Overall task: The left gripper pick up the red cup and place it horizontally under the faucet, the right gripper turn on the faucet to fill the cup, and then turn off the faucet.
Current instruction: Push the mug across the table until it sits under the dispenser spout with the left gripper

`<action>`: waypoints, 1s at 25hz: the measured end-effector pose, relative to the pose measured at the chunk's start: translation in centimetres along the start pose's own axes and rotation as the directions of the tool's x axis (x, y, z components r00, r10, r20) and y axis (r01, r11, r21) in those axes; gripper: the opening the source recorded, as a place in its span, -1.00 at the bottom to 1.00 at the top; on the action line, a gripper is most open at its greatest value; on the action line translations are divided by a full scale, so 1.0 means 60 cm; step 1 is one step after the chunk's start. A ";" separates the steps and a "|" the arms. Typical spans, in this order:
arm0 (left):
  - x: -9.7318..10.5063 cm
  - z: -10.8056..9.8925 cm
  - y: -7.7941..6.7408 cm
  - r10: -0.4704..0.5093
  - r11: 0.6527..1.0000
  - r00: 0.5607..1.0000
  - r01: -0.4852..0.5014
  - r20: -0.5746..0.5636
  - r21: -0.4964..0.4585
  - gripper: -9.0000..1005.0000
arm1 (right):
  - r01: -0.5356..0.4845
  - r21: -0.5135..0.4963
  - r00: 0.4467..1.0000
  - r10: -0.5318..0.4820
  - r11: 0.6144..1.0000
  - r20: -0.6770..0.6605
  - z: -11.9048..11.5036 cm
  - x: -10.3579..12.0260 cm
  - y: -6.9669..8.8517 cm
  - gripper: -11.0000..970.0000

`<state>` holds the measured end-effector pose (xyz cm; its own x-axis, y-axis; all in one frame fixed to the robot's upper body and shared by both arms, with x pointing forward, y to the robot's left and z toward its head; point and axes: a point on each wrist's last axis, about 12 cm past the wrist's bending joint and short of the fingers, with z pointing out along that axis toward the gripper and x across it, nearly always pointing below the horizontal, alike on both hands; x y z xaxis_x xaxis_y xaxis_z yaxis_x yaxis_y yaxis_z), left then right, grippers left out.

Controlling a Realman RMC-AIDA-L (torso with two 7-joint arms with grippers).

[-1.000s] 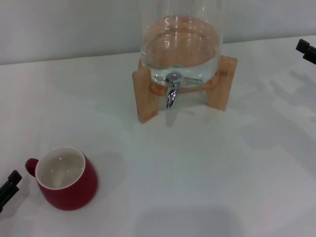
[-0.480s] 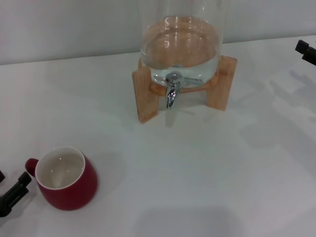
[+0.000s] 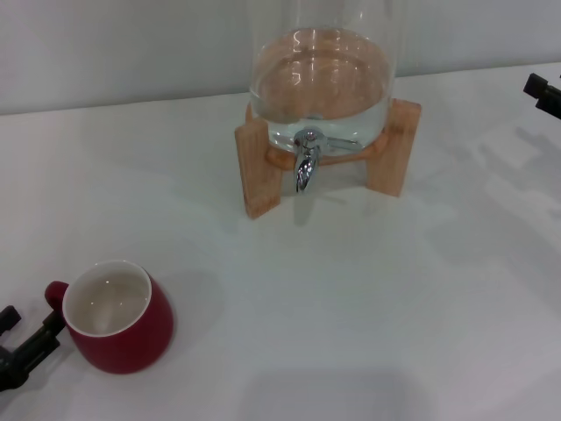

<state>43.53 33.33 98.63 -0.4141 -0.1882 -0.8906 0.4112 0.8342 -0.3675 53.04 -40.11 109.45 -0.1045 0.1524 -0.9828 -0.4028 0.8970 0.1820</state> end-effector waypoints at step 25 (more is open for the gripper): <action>-0.002 -0.022 0.001 0.146 0.989 0.987 -0.144 0.068 -0.032 0.69 | -0.001 0.004 1.000 0.001 1.000 -0.001 -0.003 0.001 -0.001 0.65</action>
<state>42.52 34.08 99.08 -0.2936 -0.0993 -0.9507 0.4404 0.8687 -0.2267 52.90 -40.21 109.38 -0.1062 0.1531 -0.9825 -0.3994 0.8983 0.1831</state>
